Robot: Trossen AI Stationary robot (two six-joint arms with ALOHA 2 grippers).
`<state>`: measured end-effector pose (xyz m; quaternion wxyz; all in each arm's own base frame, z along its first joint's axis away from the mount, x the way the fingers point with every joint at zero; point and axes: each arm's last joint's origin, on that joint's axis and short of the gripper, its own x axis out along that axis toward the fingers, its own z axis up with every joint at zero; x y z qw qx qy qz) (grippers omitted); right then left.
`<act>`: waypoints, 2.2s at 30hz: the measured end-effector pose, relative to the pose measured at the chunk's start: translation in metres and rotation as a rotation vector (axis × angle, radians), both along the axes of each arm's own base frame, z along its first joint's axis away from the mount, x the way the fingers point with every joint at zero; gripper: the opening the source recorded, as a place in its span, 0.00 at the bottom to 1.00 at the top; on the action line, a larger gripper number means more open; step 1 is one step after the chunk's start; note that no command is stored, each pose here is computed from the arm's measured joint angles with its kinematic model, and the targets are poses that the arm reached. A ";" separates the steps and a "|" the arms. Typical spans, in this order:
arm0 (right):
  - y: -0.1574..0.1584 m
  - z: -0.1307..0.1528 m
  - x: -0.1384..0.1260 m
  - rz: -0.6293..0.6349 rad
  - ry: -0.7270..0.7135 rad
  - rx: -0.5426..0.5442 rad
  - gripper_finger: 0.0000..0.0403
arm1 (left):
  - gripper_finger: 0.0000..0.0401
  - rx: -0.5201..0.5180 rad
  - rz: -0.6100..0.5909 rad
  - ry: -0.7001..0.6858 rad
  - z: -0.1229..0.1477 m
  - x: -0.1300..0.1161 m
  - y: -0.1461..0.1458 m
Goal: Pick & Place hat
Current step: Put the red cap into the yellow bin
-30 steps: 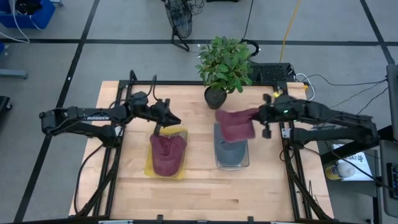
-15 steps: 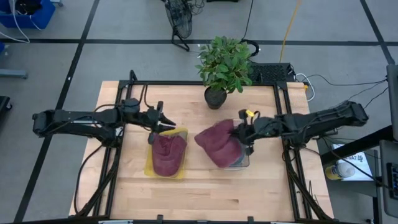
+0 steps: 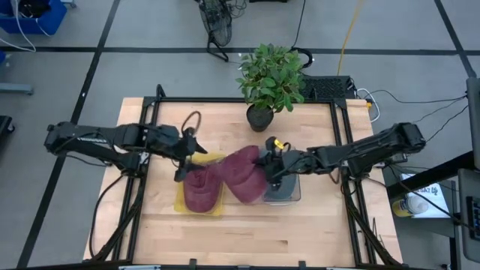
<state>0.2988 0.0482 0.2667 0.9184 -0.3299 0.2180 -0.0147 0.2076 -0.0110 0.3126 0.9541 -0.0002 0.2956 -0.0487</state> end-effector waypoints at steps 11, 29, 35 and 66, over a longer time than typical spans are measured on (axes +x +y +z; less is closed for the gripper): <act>0.006 -0.012 0.033 0.005 -0.037 -0.061 0.00 | 0.72 0.098 -0.025 0.153 -0.008 0.057 -0.026; 0.006 -0.011 0.034 -0.063 -0.043 -0.026 0.00 | 0.69 0.037 0.040 0.300 -0.027 0.128 -0.038; 0.014 -0.012 0.033 -0.041 -0.039 -0.031 0.00 | 0.51 0.090 0.020 0.339 -0.034 0.129 -0.037; 0.045 0.013 0.000 -0.102 -0.163 0.232 0.33 | 0.02 0.312 -0.084 0.592 0.039 0.061 -0.076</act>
